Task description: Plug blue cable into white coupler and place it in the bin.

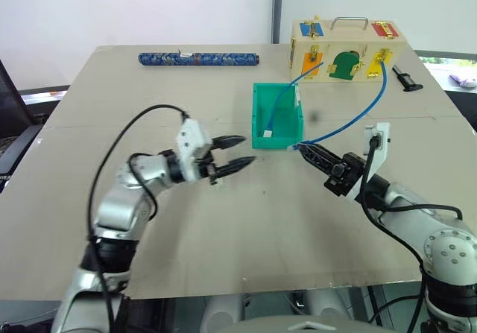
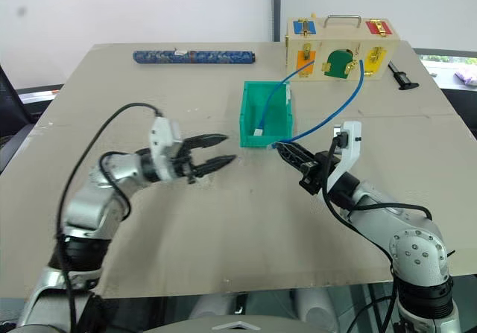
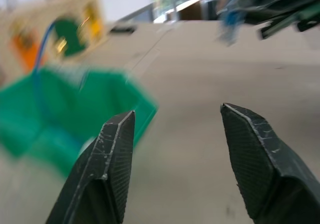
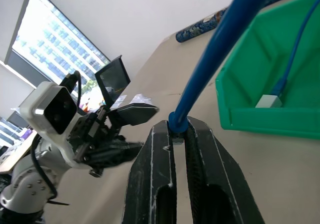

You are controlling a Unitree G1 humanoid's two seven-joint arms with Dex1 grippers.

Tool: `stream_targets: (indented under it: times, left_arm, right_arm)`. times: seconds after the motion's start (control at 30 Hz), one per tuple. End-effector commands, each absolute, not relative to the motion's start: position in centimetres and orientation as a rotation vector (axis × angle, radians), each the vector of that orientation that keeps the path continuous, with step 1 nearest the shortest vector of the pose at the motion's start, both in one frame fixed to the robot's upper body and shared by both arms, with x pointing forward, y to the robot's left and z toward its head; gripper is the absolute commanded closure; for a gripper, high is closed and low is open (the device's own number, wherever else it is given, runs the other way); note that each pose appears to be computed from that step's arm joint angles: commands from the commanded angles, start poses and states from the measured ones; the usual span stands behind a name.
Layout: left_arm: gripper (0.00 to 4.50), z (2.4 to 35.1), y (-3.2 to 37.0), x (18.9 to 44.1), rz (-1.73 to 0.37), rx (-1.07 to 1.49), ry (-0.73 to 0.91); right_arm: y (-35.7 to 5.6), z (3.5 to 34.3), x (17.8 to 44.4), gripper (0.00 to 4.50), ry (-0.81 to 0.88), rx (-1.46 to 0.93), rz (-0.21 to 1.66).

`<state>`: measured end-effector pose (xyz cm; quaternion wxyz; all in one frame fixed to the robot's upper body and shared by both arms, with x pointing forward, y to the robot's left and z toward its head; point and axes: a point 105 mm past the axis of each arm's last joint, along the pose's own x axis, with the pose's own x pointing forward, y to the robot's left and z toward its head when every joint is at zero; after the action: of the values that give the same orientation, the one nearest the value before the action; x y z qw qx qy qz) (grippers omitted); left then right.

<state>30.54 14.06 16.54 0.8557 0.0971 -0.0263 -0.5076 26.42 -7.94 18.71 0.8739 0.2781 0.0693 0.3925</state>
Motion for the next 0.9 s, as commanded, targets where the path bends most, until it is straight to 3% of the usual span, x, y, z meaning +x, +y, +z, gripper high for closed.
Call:
stream_targets:
  times: [0.03,0.23,0.37,0.87,0.9]
  left_arm:
    - [1.77,16.5,17.3,30.3,-0.939,0.171,-0.004]
    - [1.77,12.8,20.7,27.8,-0.872,0.186,0.155]
    - [1.77,11.2,21.7,27.4,-0.855,0.223,0.198]
    - [1.77,9.5,17.7,29.1,-0.937,0.300,0.143]
    - [2.00,9.5,17.4,29.3,-0.934,0.298,0.137]
  right_arm:
    - [-7.4,19.2,26.3,4.50,0.108,0.585,0.859]
    - [-7.0,18.3,26.8,4.50,0.123,0.585,0.865]
    - [-6.8,18.1,27.0,4.50,0.119,0.588,0.872]
    - [-6.5,18.4,26.1,4.50,0.108,0.558,0.881]
    - [-6.5,18.4,26.1,4.50,0.108,0.556,0.882]
